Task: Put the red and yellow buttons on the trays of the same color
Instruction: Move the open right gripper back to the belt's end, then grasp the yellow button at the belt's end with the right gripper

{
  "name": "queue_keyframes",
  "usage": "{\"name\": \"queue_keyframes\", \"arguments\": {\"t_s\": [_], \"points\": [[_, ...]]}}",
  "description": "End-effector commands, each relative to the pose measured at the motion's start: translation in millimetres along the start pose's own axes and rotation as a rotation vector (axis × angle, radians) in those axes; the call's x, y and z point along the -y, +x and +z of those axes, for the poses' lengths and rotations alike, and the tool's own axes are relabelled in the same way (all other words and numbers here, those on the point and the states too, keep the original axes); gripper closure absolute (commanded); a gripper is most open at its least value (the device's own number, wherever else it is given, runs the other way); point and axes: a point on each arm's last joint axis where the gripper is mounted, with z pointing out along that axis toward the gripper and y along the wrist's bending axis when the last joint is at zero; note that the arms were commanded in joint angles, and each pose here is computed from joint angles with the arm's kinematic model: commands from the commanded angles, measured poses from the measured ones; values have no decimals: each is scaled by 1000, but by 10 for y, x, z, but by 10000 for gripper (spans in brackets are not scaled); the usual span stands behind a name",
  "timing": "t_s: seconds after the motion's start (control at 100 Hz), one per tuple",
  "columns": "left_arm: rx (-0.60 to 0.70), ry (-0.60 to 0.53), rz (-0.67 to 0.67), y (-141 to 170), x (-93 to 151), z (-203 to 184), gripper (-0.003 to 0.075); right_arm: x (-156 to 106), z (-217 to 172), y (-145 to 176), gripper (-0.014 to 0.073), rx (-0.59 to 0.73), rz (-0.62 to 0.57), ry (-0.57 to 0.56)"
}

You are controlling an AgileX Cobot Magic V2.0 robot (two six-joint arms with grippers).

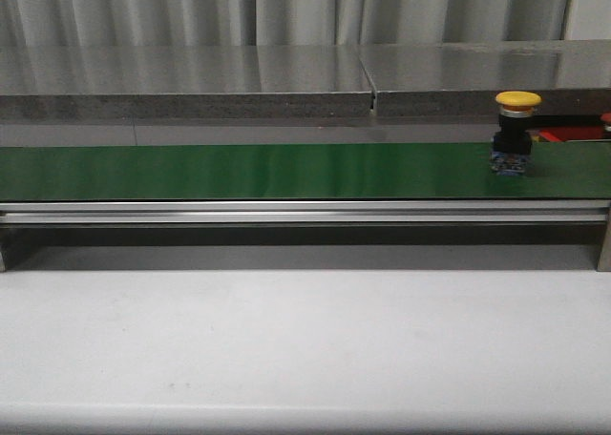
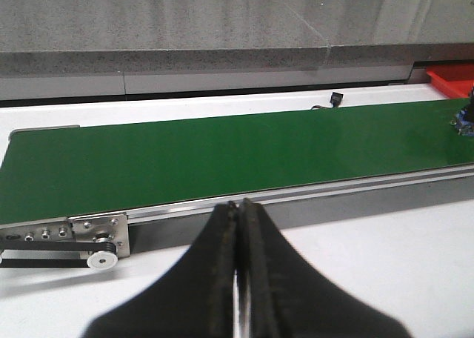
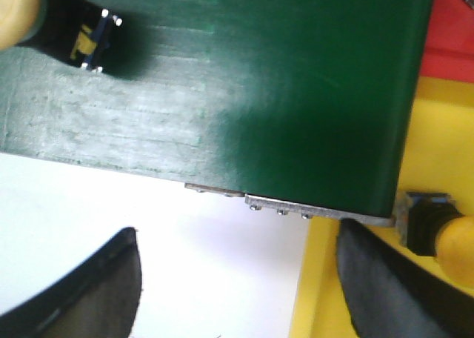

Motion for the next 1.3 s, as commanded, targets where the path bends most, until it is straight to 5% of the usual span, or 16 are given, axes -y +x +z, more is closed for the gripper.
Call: {"name": "queue_keyframes", "arguments": {"t_s": [0.0, 0.38, 0.98, 1.29], "points": [[88, 2, -17, -144, 8, -21, 739, -50, -204, -44, 50, 105, -23, -4], [88, 2, -17, -144, 8, -21, 739, -223, -190, -200, 50, 241, -87, -26], [88, 2, -17, -144, 8, -21, 739, -91, 153, -656, 59, 227, -99, -9], [88, 2, -17, -144, 8, -21, 739, 97, 265, -601, 425, 121, -19, -20]]}}
